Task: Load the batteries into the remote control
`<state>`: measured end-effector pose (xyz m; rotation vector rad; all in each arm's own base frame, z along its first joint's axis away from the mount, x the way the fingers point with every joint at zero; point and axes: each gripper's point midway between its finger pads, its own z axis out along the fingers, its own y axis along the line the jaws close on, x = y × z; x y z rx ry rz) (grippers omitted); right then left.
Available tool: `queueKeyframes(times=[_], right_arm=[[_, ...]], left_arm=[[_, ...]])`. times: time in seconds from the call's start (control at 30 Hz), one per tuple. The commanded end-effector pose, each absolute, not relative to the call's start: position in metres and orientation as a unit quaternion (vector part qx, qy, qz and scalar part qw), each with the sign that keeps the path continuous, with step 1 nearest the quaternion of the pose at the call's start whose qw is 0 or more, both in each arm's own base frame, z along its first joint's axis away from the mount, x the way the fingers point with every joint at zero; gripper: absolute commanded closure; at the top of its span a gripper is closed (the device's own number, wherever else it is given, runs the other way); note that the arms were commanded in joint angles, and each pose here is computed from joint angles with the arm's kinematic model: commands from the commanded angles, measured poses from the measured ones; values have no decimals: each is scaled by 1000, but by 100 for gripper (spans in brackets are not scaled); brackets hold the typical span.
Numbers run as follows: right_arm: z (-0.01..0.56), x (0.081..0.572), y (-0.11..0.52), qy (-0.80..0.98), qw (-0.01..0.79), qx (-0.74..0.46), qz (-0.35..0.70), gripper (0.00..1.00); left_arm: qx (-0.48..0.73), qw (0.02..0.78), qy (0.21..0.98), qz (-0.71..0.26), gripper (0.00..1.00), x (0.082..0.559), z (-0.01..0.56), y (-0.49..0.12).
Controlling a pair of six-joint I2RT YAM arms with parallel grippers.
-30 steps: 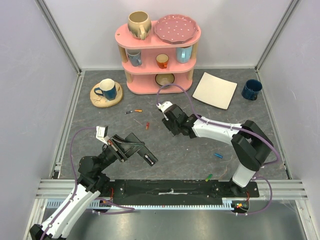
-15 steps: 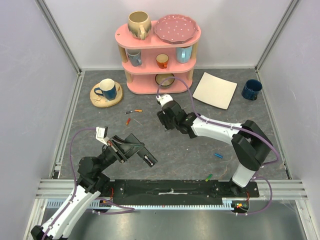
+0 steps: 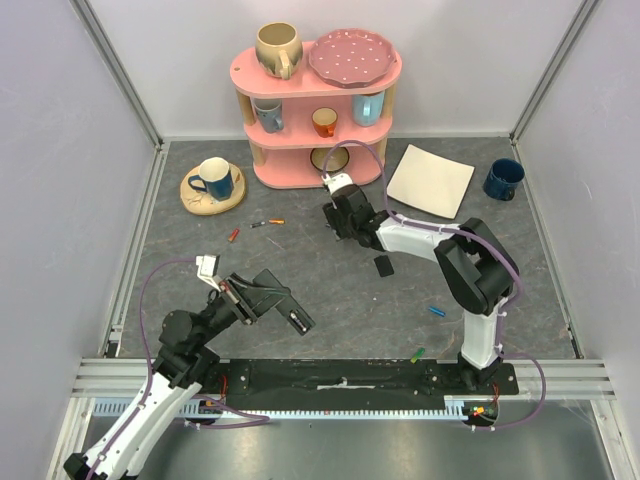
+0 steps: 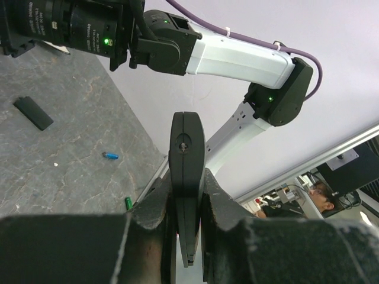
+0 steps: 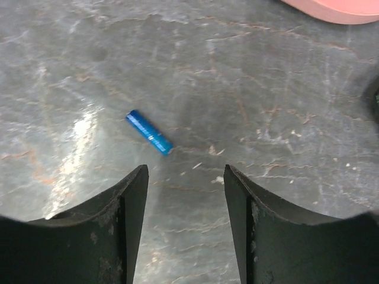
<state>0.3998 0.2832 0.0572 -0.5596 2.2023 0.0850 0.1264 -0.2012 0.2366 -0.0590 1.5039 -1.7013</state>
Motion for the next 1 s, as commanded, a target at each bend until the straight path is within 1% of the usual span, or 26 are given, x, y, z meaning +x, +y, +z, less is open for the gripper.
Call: queueKeyframes(times=[0.0,0.27,0.43,0.67,0.77,0.87,0.9,0.97], right_arm=[[77,432,296,858,462,-220,53,40],[64,438,312,859,447,-235,83,41],[55,436,313,862,439,-240,85,43],[48,433,316,867,426,-243,90,43],[42,433,317,870,418,-248,87,45],[34,430,315,875,403,-258,81,49],[32,429,315,875,400,-260,81,54],[28,428,314,877,394,-263,80,57]], left_arm=[[-24,443,605,-661,98,133,226,-198],[-33,450,611,-651,98,139,221,-197],[-29,455,610,-648,98,139,223,-197],[-28,456,608,-650,98,139,223,-197],[-26,455,608,-650,98,139,223,-197],[-26,455,608,-650,98,139,223,-197],[-26,455,608,-650,98,139,223,-197],[-26,454,609,-650,98,138,222,-198]])
